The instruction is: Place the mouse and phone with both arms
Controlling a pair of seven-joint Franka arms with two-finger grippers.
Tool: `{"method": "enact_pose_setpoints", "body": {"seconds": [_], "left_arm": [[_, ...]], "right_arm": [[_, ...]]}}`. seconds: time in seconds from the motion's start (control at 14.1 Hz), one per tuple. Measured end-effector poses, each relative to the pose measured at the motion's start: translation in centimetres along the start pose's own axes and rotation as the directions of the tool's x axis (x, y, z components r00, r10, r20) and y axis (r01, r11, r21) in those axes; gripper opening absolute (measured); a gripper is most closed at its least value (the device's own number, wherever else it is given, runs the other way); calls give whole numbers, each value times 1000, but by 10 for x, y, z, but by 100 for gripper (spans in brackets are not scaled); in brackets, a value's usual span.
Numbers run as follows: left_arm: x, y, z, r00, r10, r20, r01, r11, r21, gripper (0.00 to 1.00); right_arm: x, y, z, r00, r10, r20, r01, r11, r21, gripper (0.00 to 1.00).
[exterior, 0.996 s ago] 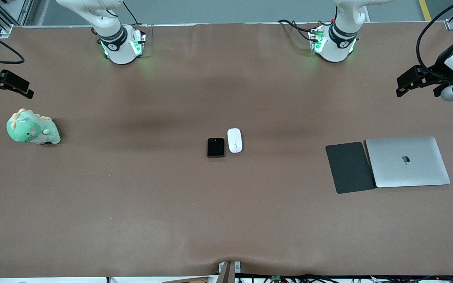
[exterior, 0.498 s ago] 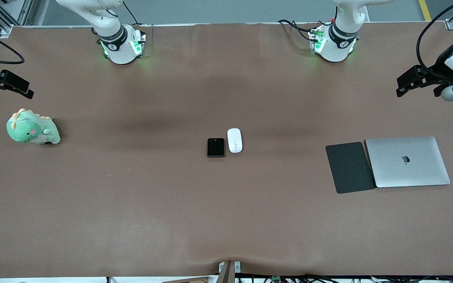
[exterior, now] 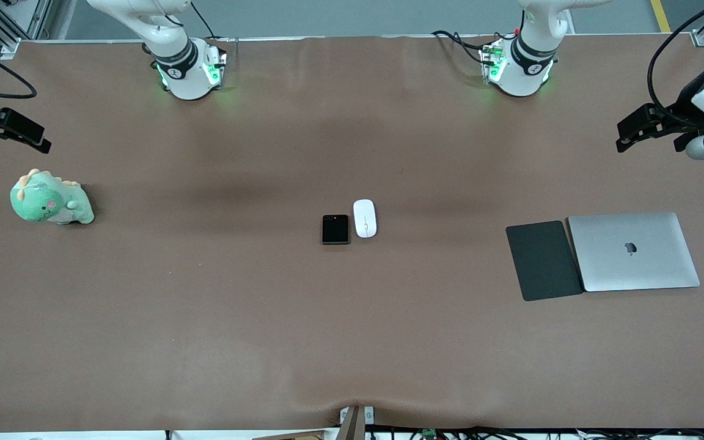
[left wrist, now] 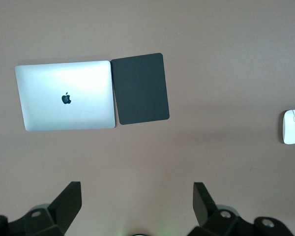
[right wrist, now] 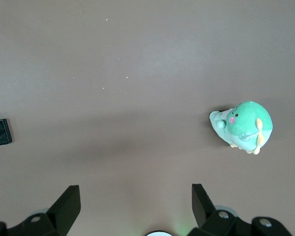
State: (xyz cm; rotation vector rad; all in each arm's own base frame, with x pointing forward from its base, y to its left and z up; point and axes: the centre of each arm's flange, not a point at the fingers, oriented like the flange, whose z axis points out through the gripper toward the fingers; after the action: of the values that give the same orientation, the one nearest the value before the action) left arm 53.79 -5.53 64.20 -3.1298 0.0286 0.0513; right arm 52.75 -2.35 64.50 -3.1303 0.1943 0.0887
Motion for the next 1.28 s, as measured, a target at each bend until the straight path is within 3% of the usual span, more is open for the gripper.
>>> {"method": "enact_pose_setpoints", "body": {"seconds": [0.71, 1.28], "left_arm": [[43, 22, 67, 997, -4, 72, 5, 1000, -15, 100], [55, 140, 151, 996, -71, 60, 72, 997, -19, 100]], "right_arm": [[0, 0, 0, 1000, 0, 0, 0, 1000, 0, 100], [0, 0, 0, 1000, 0, 1, 0, 1000, 0, 100]]}}
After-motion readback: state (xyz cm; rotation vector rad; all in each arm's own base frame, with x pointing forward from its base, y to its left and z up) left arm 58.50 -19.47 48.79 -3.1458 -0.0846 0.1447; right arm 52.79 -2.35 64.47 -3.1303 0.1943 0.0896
